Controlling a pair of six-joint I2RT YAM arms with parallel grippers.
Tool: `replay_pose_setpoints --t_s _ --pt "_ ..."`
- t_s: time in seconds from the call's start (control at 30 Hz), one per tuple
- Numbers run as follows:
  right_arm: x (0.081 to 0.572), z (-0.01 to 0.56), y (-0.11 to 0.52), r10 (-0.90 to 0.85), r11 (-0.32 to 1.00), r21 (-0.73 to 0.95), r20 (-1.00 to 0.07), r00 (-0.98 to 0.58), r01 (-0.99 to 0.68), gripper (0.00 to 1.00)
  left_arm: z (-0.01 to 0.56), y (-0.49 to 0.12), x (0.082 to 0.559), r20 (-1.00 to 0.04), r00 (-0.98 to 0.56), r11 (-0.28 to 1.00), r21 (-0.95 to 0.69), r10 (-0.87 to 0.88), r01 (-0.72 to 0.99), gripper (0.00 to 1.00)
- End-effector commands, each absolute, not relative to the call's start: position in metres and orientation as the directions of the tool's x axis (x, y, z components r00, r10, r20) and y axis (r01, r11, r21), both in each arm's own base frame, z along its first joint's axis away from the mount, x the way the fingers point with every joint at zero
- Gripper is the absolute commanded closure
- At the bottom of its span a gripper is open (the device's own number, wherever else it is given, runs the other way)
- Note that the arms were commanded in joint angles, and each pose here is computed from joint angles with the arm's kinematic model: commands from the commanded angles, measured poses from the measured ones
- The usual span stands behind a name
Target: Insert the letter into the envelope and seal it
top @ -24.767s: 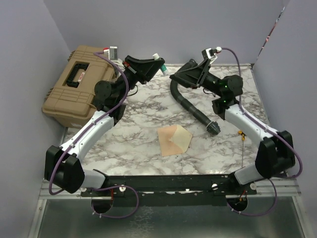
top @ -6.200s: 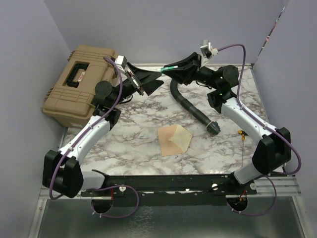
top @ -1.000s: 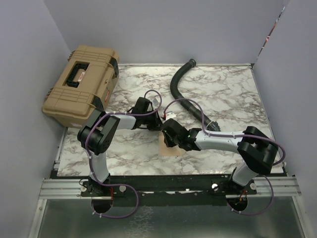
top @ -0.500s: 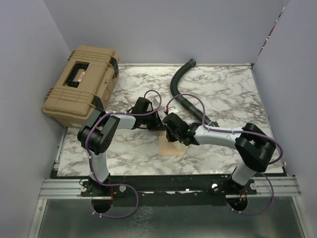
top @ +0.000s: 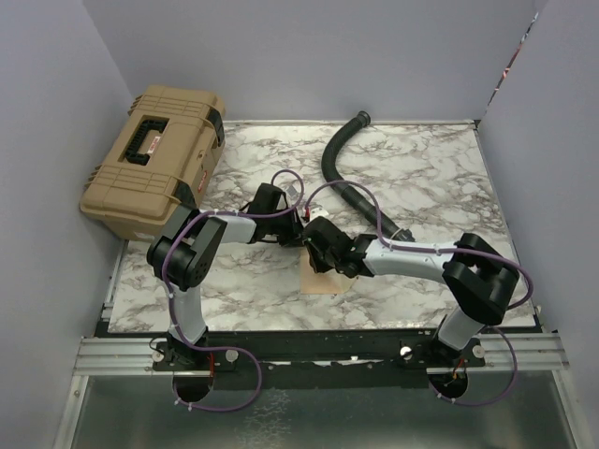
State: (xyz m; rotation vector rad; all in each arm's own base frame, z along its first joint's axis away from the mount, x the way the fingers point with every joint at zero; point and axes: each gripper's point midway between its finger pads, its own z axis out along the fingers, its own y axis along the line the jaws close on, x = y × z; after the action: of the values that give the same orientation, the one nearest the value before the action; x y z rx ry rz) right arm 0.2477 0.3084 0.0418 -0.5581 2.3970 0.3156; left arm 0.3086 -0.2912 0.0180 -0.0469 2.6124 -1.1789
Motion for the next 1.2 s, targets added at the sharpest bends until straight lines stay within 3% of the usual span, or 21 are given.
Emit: replay_pose_setpoints --t_s 0.0,0.27,0.8,1.17 --pt "0.209 0.028 0.300 -0.375 0.860 0.095 -0.550 -0.747 -0.502 0.99 -0.063 -0.235 0.269 -0.074 -0.984 0.850 -0.517 -0.162 -0.101 1.00" --pt "0.228 0.026 0.276 -0.342 0.910 -0.002 -0.568 -0.748 -0.414 0.99 -0.063 -0.235 0.269 -0.071 -0.985 0.849 -0.519 -0.157 -0.098 1.00" --pt "0.264 0.024 0.299 -0.308 0.907 0.047 -0.605 -0.734 -0.419 0.99 -0.057 -0.237 0.272 -0.083 -0.986 0.841 -0.536 -0.145 -0.079 1.00" --pt "0.253 0.135 0.314 -0.140 0.804 0.297 -0.747 -0.649 -0.516 0.99 -0.020 -0.257 0.290 -0.138 -0.983 0.785 -0.619 -0.121 -0.009 0.96"
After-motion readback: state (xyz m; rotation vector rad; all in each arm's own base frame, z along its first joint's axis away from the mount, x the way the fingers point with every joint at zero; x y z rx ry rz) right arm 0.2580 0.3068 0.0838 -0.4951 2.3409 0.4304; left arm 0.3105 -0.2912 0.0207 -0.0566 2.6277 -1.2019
